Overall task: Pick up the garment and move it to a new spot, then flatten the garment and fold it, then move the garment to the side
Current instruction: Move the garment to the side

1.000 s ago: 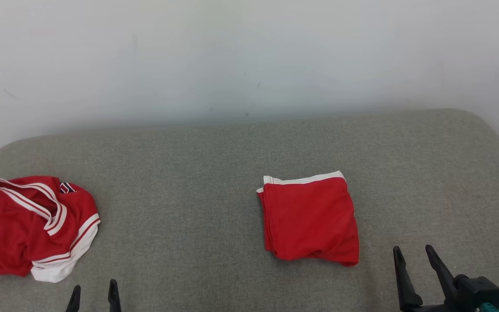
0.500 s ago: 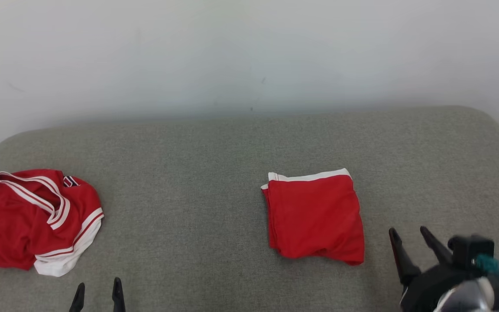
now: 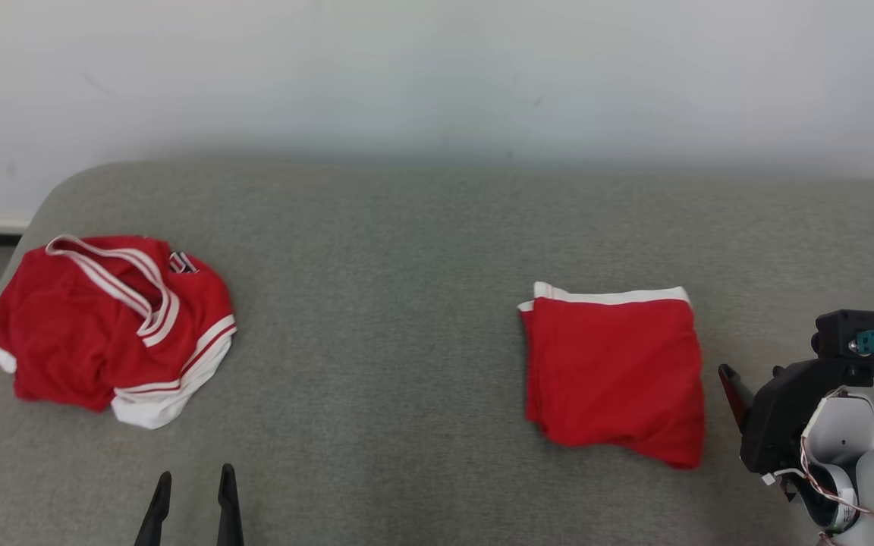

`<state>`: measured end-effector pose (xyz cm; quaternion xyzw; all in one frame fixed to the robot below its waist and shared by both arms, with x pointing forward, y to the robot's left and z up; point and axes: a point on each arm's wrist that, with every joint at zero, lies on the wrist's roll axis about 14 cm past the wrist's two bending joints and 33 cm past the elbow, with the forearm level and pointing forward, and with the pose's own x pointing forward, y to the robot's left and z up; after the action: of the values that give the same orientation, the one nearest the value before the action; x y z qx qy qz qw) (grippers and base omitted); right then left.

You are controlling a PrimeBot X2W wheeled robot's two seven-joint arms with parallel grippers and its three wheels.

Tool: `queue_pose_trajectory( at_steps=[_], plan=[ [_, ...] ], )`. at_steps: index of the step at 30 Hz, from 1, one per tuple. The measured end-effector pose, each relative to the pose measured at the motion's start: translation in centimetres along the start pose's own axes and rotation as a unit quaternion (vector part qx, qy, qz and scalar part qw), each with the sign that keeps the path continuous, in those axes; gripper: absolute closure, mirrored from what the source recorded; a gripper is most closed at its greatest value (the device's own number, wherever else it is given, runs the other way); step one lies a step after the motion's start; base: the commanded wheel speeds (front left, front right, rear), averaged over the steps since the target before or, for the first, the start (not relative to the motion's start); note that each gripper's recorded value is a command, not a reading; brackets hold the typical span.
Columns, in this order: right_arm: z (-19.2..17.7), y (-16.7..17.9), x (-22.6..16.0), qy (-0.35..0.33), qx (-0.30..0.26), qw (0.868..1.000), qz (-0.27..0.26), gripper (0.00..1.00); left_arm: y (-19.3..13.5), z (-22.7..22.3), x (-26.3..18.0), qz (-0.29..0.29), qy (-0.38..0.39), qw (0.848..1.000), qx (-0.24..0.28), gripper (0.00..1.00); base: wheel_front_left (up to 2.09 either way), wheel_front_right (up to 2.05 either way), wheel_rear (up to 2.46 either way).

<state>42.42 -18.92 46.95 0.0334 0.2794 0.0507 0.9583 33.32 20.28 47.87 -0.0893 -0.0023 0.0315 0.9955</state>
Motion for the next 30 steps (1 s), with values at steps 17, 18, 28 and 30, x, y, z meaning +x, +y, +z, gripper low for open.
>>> queue_pose_trajectory(
  at_steps=[17, 18, 28, 30],
  plan=[
    [-5.1, 2.0, 6.1, 0.167, -0.001, 0.986, 0.015, 0.00, 3.3, -1.5, -0.4, 0.058, 0.029, 0.998, 0.005, 0.00, 0.00, 0.00, 0.00],
    [-5.5, 2.0, 6.3, 0.177, -0.002, 0.984, 0.013, 0.00, 3.3, -1.6, -0.3, 0.059, 0.032, 0.998, 0.006, 0.00, 0.00, 0.00, 0.00],
    [-5.5, 2.1, 7.2, 0.195, -0.024, 0.980, 0.013, 1.00, 2.4, -2.2, 0.8, 0.046, 0.039, 0.998, 0.004, 0.00, 0.00, 0.00, 0.00],
    [-5.2, 2.0, 7.2, 0.193, -0.035, 0.980, 0.014, 1.00, 2.0, -2.2, 1.2, 0.039, 0.037, 0.999, 0.004, 0.00, 0.00, 0.00, 0.00]
  ],
)
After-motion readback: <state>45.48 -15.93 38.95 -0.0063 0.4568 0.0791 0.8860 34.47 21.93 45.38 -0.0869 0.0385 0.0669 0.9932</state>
